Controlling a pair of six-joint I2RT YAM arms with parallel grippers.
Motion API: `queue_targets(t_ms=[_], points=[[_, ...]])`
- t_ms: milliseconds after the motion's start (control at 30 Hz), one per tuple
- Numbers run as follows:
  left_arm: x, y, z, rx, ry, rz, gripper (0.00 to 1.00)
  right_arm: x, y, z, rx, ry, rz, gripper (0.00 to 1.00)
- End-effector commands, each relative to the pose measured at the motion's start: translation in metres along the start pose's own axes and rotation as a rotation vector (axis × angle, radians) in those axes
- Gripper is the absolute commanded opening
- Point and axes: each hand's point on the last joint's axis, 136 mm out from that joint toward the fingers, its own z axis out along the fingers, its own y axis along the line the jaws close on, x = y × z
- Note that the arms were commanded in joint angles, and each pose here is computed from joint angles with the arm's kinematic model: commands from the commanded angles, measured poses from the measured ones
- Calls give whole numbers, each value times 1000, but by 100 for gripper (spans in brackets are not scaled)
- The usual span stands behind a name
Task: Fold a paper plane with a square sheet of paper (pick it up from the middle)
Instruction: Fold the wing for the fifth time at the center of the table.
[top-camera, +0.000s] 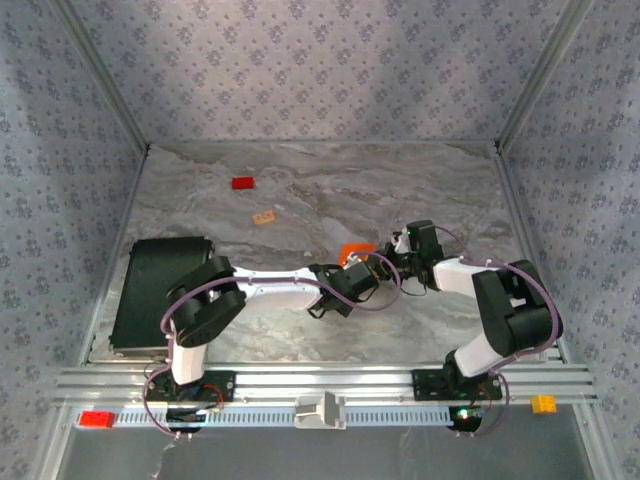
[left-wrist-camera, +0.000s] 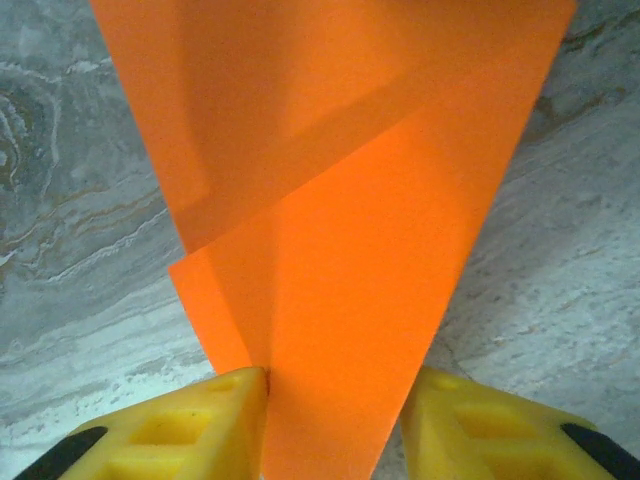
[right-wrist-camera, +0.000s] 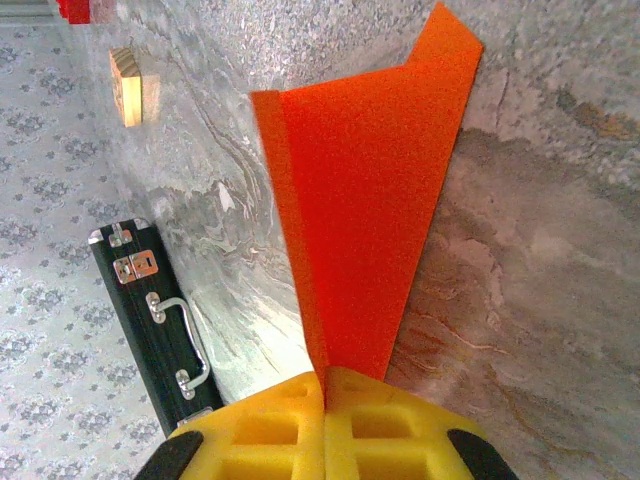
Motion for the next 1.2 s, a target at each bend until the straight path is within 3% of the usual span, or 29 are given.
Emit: queue_targets(t_ms=[0,267,667,1167], points=[[-2,3,0,-34,4,20,36,-4,11,-3,-8,-14,-3,7],[-3,3,-1,-35,-3,19,26,-4,8,-3,-1,-16,3,7],[-8,0,-7,-2,-36,-13,26,-4,6,-3,1,-17,4,7],[-5,0,-5,-1,-25,-14,13,-3,3,-4,9,-20,10,7]])
